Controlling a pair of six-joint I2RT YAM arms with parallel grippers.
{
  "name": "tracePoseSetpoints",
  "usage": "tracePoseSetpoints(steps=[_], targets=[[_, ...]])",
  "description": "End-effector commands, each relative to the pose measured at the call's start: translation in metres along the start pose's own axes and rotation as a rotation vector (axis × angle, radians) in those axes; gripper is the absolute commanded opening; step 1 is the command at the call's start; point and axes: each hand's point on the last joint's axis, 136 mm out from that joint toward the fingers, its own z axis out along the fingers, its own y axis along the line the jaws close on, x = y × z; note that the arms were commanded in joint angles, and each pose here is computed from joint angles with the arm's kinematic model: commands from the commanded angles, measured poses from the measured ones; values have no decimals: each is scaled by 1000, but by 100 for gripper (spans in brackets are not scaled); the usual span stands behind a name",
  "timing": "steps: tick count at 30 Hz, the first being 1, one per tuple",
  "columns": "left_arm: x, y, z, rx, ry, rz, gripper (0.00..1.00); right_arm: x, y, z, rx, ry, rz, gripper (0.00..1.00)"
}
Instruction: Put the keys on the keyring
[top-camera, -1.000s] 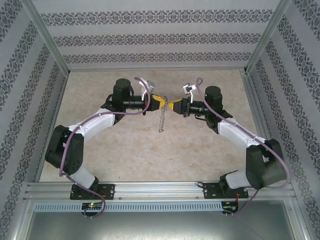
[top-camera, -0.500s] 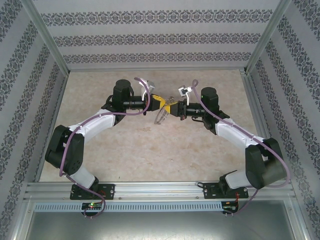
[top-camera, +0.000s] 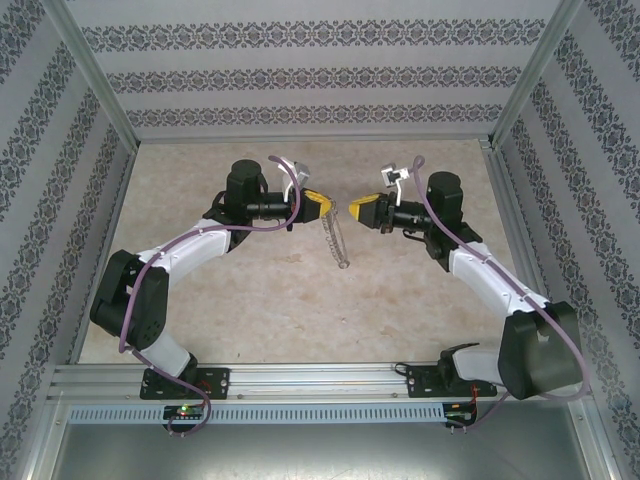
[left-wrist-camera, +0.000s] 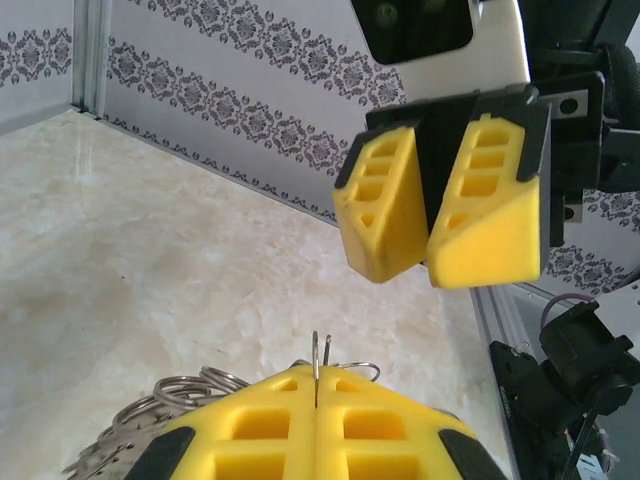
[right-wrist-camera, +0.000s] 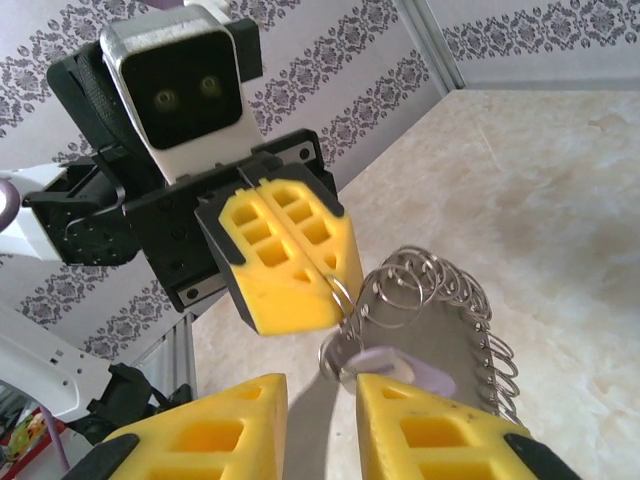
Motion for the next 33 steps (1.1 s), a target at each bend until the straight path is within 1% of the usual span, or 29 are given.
tracePoseSetpoints(steps=[1,6,8,17,24,33], targets=[[-23,-23,-3,59,-36,85,0,-17,9,5,-54,-6,-56,28],[-23,-27,-3,80,-24,81,0,-20,11,15,-84,6,-70,36],[-23,-28,-3,89,-20,81,0,-19,12,19,-96,13,-73,37],[-26,-33,-3,113,-17,79,0,-12,12,29,-124,42,-64,36],[-28,-37,-3,125,-15,81,0,-10,13,31,-130,46,-61,30],[-27,-37,-2,124,-9,78,0,-5,15,36,-148,63,-57,30]])
